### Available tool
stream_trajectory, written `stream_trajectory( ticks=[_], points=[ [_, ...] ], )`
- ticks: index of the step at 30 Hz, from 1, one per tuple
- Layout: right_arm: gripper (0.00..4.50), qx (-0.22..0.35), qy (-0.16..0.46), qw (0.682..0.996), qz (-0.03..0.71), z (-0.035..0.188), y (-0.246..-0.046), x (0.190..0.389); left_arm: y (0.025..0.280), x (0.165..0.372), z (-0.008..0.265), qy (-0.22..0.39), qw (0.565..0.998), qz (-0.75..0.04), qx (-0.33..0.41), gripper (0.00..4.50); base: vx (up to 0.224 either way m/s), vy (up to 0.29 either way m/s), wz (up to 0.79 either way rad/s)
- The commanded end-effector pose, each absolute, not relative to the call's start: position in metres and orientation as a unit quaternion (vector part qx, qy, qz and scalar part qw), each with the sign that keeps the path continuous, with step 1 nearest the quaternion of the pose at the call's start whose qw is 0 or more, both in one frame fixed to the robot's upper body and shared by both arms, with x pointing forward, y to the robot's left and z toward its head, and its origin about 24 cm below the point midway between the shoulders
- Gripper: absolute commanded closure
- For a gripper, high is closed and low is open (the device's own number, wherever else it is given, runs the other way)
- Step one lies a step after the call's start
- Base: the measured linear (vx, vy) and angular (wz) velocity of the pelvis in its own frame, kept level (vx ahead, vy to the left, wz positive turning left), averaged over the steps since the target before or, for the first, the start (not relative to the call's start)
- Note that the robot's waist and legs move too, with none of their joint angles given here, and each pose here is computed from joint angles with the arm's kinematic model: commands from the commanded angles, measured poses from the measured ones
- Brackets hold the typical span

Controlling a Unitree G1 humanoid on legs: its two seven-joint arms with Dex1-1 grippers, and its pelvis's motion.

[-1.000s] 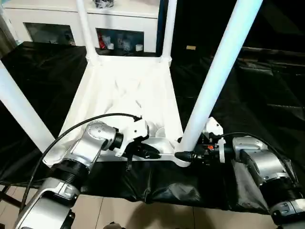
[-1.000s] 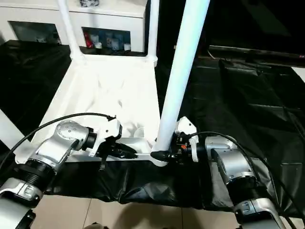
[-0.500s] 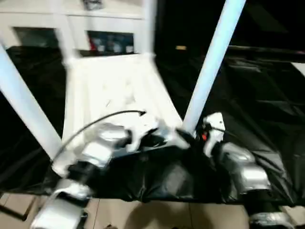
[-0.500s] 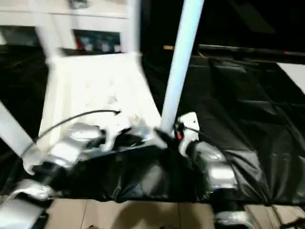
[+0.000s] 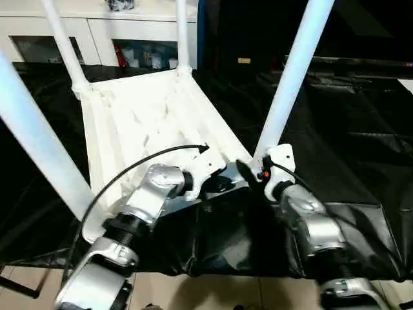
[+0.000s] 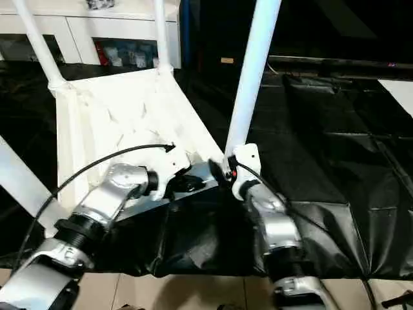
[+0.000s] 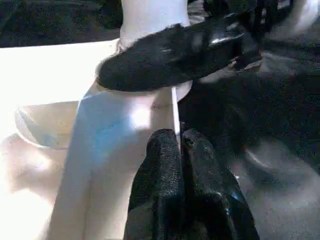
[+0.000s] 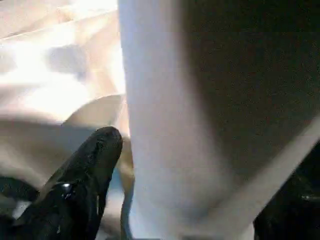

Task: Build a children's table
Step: Rotate leg to tighten

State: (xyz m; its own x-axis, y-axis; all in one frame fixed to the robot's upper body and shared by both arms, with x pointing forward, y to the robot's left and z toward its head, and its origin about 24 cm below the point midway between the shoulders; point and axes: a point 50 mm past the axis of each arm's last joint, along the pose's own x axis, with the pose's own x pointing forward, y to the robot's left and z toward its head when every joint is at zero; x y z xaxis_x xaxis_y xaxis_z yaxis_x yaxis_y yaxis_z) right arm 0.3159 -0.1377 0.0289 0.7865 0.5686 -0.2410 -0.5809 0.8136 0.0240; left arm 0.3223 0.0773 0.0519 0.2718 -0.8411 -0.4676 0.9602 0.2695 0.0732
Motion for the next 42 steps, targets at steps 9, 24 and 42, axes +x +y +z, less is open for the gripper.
stream_trajectory(
  ticks=[9,24,42],
  points=[
    [0.78,-0.036,0.169,0.808,0.563,0.039,-0.152,0.291,0.081,0.310,0.066,0.150,0.681,-0.692,0.188,4.50,0.000,0.000,0.00],
    [1.89,-0.044,0.205,0.727,0.654,0.039,-0.147,0.285,0.099,0.308,0.069,0.168,0.645,-0.721,0.189,4.50,0.000,0.000,0.00],
    [1.99,0.045,0.138,0.924,0.354,0.017,-0.111,0.304,0.072,0.325,0.065,0.144,0.776,-0.590,0.168,4.50,0.000,0.000,0.00]
  ],
)
